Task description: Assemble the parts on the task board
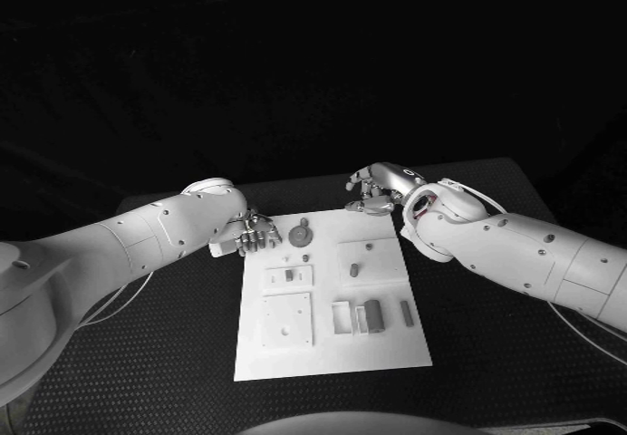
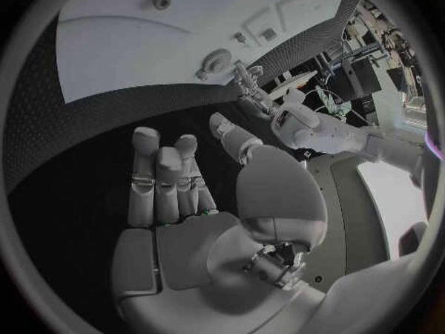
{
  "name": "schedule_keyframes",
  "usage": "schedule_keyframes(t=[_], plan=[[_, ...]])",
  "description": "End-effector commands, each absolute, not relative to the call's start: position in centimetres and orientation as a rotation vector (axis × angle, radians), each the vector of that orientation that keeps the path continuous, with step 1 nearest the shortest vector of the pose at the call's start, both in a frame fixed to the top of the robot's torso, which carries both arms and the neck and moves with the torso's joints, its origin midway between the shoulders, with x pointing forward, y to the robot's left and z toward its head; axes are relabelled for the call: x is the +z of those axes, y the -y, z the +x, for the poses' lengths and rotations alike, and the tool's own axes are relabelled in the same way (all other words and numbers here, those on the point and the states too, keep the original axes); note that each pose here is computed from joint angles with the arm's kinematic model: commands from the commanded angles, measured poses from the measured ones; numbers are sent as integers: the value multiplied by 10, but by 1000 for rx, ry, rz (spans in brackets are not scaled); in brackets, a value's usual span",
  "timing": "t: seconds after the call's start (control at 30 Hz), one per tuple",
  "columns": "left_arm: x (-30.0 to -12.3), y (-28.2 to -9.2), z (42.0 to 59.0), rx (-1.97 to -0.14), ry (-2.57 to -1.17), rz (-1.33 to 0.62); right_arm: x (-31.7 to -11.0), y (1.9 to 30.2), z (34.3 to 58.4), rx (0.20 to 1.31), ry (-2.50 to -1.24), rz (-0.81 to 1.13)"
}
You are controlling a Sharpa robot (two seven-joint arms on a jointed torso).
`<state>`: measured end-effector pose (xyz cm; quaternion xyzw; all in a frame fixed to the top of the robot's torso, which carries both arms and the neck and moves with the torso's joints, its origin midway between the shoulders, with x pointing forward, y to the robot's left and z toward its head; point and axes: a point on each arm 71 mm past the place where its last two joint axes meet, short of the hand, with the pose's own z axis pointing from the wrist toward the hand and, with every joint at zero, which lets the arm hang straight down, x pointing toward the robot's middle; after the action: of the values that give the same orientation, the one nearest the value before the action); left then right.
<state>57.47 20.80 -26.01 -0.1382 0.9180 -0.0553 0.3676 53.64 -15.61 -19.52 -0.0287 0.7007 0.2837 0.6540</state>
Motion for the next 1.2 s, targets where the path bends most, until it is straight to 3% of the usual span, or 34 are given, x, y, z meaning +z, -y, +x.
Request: schedule_keyframes(t=[0.03, 1.2], plan=[[-262, -204, 574, -168, -2369, -338, -196, 155, 536, 647, -1596, -72], [-261, -202, 575, -209, -2333, -371, -196, 155, 536, 646, -1602, -73]])
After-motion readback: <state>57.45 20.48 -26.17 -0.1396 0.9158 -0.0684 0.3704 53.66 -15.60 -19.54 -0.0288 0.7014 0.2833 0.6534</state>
